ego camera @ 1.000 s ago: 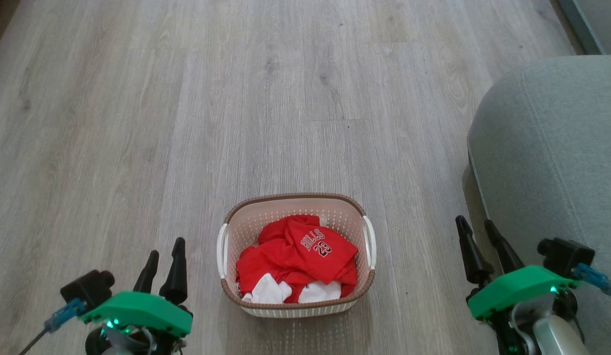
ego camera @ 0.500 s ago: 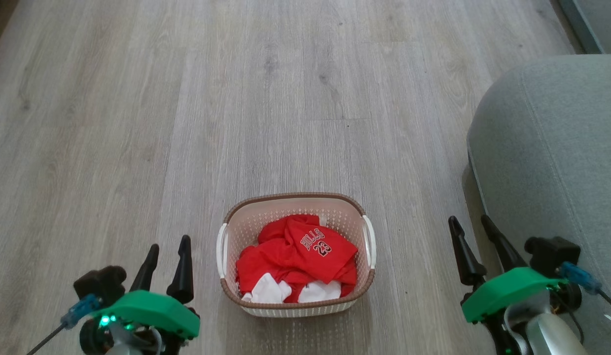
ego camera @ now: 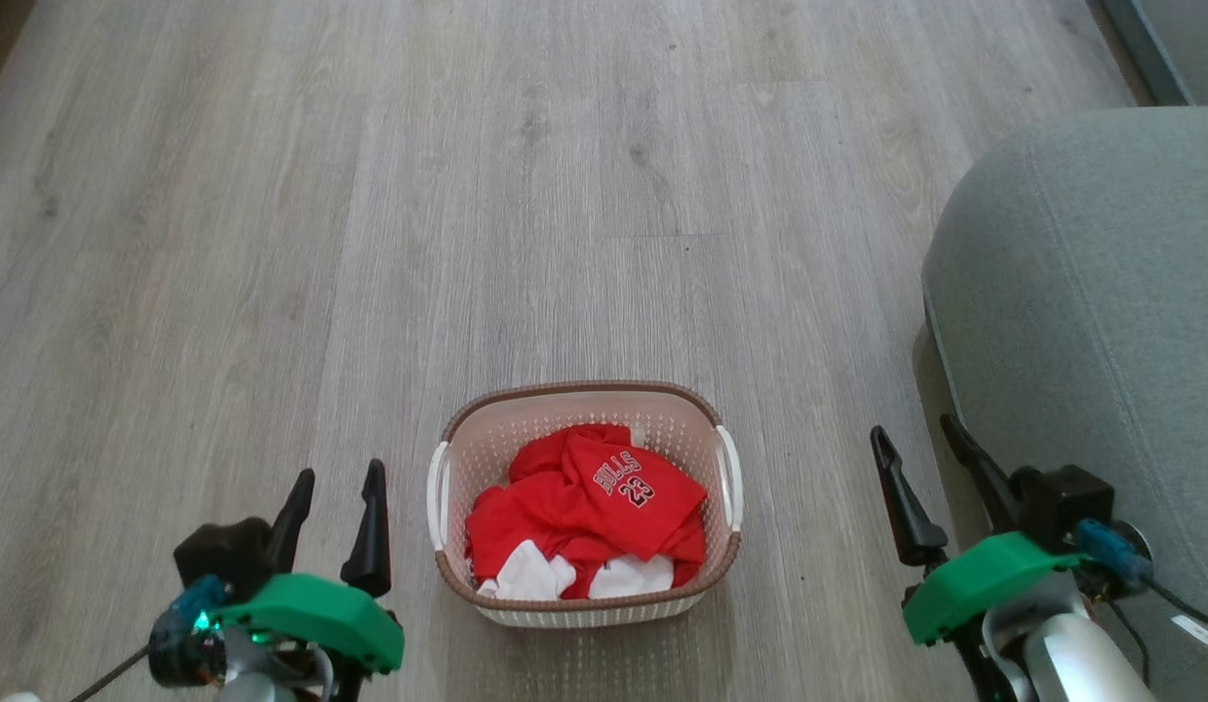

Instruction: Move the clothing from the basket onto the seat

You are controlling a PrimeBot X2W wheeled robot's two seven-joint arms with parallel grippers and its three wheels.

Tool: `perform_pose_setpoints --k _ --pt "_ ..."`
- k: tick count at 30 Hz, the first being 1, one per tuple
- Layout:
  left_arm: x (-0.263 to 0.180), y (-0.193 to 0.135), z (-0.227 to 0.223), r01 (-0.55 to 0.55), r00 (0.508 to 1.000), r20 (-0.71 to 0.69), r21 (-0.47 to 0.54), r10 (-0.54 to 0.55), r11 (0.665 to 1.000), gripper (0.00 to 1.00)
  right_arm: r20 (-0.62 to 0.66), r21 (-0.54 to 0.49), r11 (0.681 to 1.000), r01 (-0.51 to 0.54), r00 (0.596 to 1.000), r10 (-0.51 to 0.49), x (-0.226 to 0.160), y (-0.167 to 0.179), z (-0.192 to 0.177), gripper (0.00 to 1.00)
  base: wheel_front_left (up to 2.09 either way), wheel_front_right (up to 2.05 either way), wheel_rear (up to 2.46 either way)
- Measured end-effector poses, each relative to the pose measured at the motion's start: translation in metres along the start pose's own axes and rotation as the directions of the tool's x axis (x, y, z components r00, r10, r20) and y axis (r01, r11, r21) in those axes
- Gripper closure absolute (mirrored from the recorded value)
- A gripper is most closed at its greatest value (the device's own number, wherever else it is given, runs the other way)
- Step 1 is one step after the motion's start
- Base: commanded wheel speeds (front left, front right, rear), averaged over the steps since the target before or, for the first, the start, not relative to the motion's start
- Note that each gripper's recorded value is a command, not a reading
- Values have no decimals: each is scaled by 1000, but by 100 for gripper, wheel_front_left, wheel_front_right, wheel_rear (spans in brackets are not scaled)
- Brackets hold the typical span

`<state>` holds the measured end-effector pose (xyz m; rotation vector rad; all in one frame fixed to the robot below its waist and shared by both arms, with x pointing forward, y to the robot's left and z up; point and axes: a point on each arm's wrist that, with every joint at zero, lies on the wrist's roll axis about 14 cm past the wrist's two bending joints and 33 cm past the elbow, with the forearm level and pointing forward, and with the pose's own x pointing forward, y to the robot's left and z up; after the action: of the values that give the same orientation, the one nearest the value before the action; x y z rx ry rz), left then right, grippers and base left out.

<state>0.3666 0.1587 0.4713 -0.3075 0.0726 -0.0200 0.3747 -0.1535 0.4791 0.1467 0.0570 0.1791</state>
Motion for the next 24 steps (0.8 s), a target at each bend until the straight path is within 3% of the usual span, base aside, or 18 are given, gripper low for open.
perform_pose_setpoints --k 12,24 --pt "0 -5 3 30 999 24 130 -34 991 0 24 -121 993 -13 1000 16 -2 0 5 0 0 0 0" --pt "4 -7 0 40 999 22 183 -45 982 0 21 -145 989 -6 1000 9 -3 -4 1 0 0 0 0"
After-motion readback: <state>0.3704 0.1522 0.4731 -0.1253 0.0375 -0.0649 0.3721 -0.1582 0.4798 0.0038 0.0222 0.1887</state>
